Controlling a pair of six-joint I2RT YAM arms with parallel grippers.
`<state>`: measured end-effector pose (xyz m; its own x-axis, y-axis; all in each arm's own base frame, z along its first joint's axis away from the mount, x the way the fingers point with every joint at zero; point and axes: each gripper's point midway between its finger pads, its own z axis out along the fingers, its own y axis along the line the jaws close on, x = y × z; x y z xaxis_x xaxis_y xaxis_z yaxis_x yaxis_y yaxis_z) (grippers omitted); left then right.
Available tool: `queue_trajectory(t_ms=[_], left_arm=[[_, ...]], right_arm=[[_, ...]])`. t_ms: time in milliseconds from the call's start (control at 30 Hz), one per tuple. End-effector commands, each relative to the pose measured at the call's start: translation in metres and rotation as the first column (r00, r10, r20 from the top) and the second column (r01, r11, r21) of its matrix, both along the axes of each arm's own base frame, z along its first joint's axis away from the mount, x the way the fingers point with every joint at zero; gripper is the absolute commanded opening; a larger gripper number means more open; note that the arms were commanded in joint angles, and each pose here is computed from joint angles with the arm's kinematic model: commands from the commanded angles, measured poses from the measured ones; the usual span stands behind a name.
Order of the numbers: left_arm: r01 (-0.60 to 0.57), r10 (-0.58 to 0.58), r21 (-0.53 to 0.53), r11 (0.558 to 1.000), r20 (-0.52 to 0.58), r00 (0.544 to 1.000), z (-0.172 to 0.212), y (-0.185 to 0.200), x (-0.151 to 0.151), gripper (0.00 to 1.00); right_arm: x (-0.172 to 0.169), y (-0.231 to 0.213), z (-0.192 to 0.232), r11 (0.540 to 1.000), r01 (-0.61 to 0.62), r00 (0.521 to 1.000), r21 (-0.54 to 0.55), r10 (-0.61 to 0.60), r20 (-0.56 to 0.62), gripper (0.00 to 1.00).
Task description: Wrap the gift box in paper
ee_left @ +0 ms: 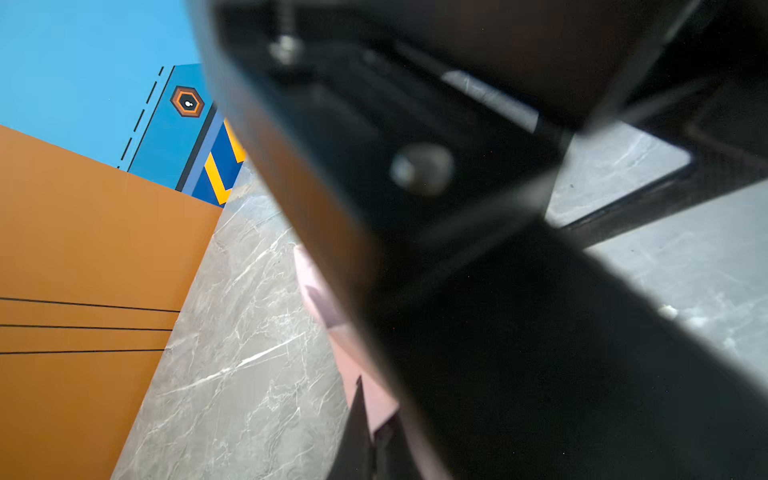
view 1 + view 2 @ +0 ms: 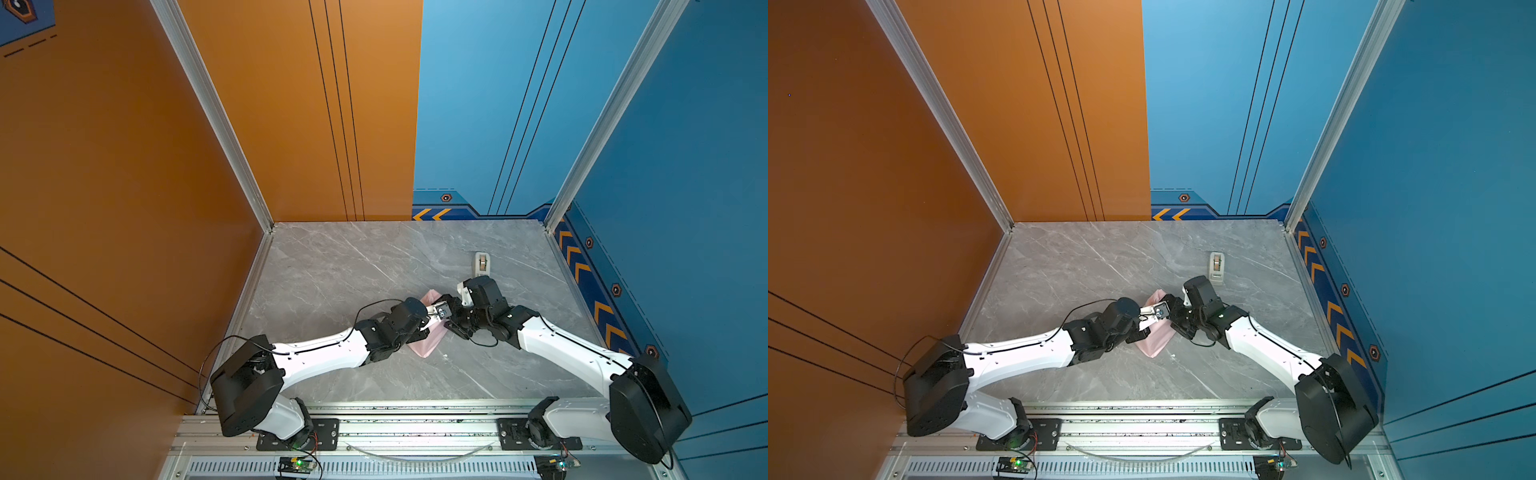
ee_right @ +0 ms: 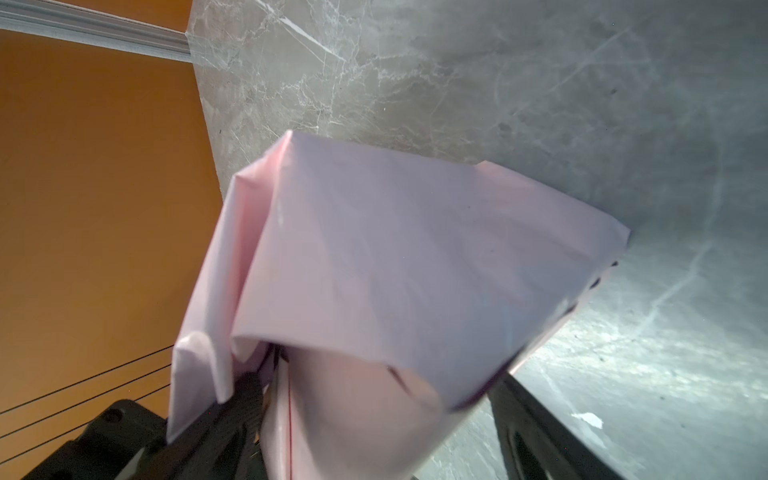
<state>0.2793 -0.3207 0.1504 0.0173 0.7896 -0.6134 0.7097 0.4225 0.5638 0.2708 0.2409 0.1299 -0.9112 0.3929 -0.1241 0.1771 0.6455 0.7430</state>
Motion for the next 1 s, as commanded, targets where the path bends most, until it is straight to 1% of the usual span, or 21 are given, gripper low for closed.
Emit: queue_trajectory(t_ms=[0,100,167,300,400,500,700,833,967], left_arm=[[0.058,-0.05,0.113,0.992,-0.074,0.996,-0.034,0.003,-0.017,0.03],[0.053,-0.045,0.107,0.993,-0.073,0.996,-0.033,0.004,-0.016,0.03],[0.052,-0.044,0.107,0.993,-0.072,0.996,-0.033,0.004,-0.016,0.03],[0.055,-0.048,0.099,0.994,-0.073,0.996,-0.032,0.002,-0.016,0.03],[0.051,-0.044,0.104,0.993,-0.072,0.996,-0.033,0.003,-0.014,0.03],[0.042,-0.034,0.106,0.993,-0.074,0.997,-0.034,0.004,-0.013,0.03],[0.016,-0.007,0.094,0.995,-0.094,0.996,-0.04,0.007,-0.01,0.03],[0.007,0.002,0.08,0.997,-0.106,0.994,-0.041,0.007,-0.008,0.03],[0.008,0.001,0.081,0.997,-0.107,0.994,-0.041,0.008,-0.008,0.03]], right_arm=[[0.002,-0.011,0.028,1.0,-0.002,0.997,0.03,0.0,0.074,0.89],[0.003,-0.019,0.05,0.998,0.011,0.99,0.066,-0.02,0.14,0.92],[0.002,-0.02,0.06,0.995,0.016,0.986,0.094,-0.031,0.162,0.95],[0.002,-0.019,0.055,0.993,0.034,0.991,0.111,-0.048,0.121,1.0],[0.001,-0.019,0.048,0.992,0.054,0.995,0.112,-0.063,0.075,1.0],[0.0,-0.025,0.042,0.992,0.087,0.995,0.089,-0.091,0.045,1.0],[0.001,-0.047,0.054,0.98,0.132,0.987,0.15,-0.144,0.072,1.0],[-0.004,-0.051,0.062,0.973,0.12,0.987,0.198,-0.138,0.081,1.0],[-0.006,-0.044,0.061,0.974,0.101,0.991,0.204,-0.117,0.067,1.0]])
